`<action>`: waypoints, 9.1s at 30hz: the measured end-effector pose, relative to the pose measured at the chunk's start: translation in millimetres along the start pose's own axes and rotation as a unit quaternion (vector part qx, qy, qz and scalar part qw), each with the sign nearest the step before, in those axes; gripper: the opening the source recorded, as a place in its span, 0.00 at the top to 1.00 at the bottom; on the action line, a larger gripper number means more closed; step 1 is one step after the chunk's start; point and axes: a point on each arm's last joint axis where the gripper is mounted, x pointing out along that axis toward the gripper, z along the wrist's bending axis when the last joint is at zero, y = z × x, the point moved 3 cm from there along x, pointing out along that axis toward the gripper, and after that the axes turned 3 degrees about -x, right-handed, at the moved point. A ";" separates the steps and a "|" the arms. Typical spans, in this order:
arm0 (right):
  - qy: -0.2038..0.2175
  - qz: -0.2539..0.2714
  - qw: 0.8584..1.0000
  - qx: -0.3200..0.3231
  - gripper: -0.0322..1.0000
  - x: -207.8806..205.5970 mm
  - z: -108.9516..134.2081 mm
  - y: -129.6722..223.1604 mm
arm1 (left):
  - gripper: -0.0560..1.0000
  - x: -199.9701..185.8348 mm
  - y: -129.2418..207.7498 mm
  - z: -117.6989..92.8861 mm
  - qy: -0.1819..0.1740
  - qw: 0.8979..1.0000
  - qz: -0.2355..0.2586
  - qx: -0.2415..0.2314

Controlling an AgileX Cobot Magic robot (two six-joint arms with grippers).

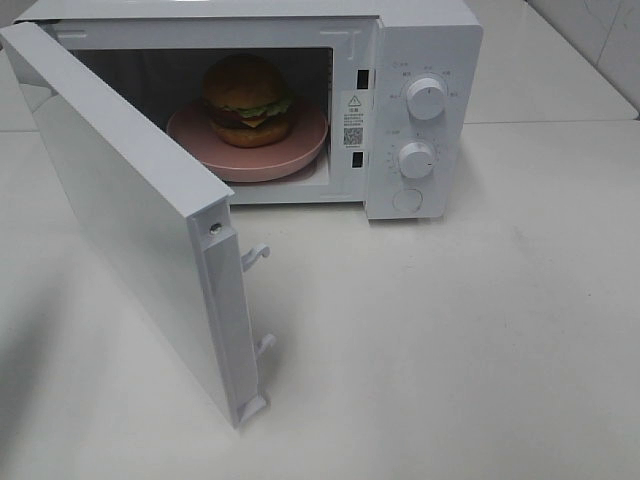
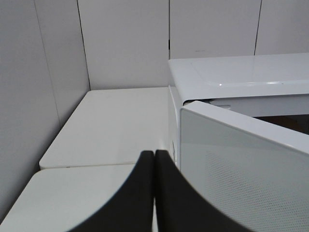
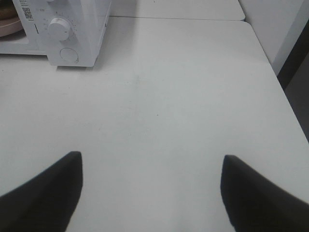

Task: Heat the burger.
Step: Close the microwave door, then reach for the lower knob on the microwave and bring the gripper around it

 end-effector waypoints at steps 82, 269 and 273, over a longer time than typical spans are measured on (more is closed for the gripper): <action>0.000 0.000 1.000 0.000 0.24 0.0 0.1 0.0 | 0.95 167.6 93.2 -172.4 0.274 0.960 0.045 -0.026; -0.007 0.000 1.000 0.005 0.24 0.0 1.7 0.0 | 0.01 -170.1 -7.6 -2.9 -0.042 0.975 0.218 -0.015; -0.007 -0.002 1.000 0.006 0.24 -0.9 1.6 -0.9 | 0.01 -170.1 -7.6 -2.9 -0.042 0.975 0.218 -0.015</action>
